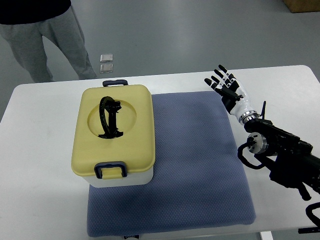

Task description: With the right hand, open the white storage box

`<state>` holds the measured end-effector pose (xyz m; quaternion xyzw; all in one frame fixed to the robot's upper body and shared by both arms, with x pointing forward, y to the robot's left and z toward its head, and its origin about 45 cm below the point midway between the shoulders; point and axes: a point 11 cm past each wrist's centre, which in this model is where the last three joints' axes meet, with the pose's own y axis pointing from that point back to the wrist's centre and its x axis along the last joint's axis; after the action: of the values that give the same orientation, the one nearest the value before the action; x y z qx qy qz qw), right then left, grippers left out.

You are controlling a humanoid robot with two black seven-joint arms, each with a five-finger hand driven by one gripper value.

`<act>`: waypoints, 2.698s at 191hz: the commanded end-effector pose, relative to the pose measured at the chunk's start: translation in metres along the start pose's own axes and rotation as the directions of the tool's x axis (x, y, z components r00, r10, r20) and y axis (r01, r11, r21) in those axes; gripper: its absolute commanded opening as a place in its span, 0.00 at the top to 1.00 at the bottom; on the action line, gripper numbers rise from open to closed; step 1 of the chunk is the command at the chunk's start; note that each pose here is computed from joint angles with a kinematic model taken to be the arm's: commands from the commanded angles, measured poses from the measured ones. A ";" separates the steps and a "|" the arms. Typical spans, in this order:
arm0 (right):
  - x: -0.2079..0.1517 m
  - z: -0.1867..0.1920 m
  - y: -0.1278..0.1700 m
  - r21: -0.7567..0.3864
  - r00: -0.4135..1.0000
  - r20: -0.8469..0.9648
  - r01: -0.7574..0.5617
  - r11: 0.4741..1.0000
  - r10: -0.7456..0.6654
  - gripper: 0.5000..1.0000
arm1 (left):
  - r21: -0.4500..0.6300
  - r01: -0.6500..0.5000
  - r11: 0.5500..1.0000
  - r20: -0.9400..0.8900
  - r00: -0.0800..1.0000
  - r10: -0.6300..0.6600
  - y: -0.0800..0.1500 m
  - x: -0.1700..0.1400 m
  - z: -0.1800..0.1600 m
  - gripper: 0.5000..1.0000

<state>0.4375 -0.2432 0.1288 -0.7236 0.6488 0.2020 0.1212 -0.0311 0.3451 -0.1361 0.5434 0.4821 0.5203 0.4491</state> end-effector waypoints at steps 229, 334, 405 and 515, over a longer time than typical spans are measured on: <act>0.003 -0.003 -0.001 0.004 1.000 -0.011 -0.006 1.000 0.006 0.14 | 0.003 -0.010 1.000 -0.004 1.000 0.010 0.000 0.003 -0.002 0.00; -0.017 -0.029 -0.018 0.042 0.998 -0.044 0.055 0.998 -0.053 0.14 | 0.005 -0.007 1.000 -0.004 1.000 0.007 0.000 0.002 -0.003 0.00; -0.038 -0.109 -0.044 0.099 0.911 -0.369 0.234 0.967 -0.183 0.15 | 0.003 -0.007 1.000 -0.004 1.000 0.007 0.000 0.002 -0.003 0.00; -0.215 -0.220 -0.038 -0.168 0.142 -0.905 0.748 0.642 -0.402 0.17 | 0.003 -0.007 1.000 -0.004 1.000 0.007 0.000 0.002 -0.002 0.00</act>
<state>0.4991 -0.1730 0.4038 -0.8749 0.3528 -0.3300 -0.0347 -0.0333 0.3478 -0.1357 0.5451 0.4818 0.5223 0.4449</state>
